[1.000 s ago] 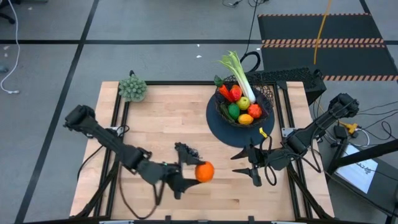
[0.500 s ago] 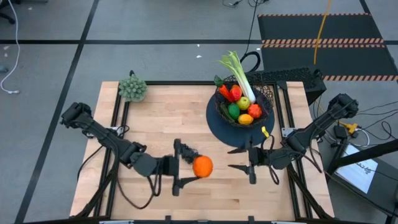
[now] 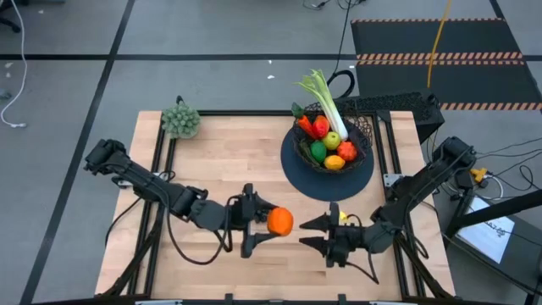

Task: Build produce basket
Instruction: Put the orange into the black wire basket

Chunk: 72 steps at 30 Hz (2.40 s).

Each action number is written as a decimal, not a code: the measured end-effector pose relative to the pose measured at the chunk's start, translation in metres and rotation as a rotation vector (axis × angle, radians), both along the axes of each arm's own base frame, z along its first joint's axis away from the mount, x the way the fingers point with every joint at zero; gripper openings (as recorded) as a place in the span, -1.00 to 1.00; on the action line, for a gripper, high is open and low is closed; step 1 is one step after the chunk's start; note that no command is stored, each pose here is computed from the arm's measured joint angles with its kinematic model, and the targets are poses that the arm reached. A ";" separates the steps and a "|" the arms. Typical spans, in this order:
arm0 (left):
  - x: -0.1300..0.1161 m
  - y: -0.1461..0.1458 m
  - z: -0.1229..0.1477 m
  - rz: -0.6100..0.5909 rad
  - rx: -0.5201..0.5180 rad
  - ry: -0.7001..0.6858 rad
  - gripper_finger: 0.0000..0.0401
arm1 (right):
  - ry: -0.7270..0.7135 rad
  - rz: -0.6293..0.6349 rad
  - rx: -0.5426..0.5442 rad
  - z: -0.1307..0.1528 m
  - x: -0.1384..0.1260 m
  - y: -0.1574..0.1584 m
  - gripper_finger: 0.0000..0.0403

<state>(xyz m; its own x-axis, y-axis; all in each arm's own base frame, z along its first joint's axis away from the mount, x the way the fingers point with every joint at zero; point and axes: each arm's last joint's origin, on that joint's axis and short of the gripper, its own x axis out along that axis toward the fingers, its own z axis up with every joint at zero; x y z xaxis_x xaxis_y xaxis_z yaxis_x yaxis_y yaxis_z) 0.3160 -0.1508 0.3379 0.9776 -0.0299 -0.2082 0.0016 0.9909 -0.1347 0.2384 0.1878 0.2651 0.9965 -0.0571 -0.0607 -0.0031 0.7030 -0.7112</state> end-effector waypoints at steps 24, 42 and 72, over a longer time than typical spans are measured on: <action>-0.024 -0.047 -0.006 -0.354 0.908 -0.072 0.68 | -0.089 -0.167 0.121 0.003 0.002 0.001 0.05; -0.021 -0.040 -0.006 -0.220 0.966 -0.020 0.68 | -0.182 0.039 1.000 0.012 0.019 -0.015 0.09; 0.014 -0.030 -0.028 -0.144 1.041 -0.012 0.68 | -0.126 0.096 1.157 0.001 0.039 -0.028 0.56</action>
